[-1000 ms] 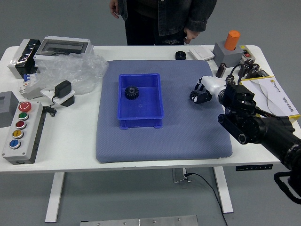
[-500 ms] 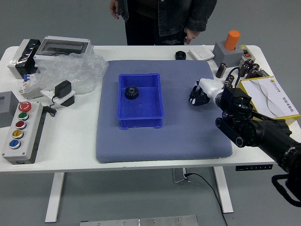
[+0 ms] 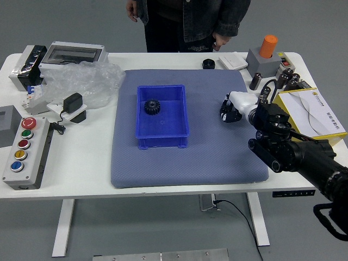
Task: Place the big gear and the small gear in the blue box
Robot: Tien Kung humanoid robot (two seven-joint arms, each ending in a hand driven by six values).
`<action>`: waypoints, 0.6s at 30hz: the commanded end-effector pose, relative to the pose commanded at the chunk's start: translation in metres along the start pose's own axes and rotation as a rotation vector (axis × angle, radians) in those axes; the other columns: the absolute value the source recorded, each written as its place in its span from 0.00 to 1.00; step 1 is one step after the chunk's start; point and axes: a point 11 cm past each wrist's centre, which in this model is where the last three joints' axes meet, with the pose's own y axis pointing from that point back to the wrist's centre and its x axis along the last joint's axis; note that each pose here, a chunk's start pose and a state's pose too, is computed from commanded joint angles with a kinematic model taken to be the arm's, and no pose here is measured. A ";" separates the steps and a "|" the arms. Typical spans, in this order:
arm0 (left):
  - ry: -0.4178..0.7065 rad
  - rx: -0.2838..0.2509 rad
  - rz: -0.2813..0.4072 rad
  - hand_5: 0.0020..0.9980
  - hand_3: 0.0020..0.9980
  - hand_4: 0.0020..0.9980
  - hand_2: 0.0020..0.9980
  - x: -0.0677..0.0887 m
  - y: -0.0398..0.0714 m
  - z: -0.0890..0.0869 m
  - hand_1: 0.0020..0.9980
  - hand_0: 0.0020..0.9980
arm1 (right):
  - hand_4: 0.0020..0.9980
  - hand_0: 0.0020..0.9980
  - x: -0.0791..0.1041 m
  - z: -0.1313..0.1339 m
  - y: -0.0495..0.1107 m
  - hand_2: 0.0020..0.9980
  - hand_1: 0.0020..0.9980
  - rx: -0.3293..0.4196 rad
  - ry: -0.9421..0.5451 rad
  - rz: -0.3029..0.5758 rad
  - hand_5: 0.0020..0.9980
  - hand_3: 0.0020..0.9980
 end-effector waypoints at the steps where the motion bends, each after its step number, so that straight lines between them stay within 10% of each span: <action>1: 0.000 0.000 0.000 0.01 0.72 0.45 0.72 0.000 0.000 0.000 0.68 0.73 | 0.46 0.60 -0.001 0.000 0.000 0.51 0.47 0.000 0.000 0.000 0.15 0.55; 18: 0.002 -0.001 0.001 0.01 0.71 0.45 0.72 0.001 0.000 0.000 0.68 0.73 | 0.51 0.59 0.027 -0.002 0.005 0.48 0.46 0.023 -0.066 0.100 0.11 0.53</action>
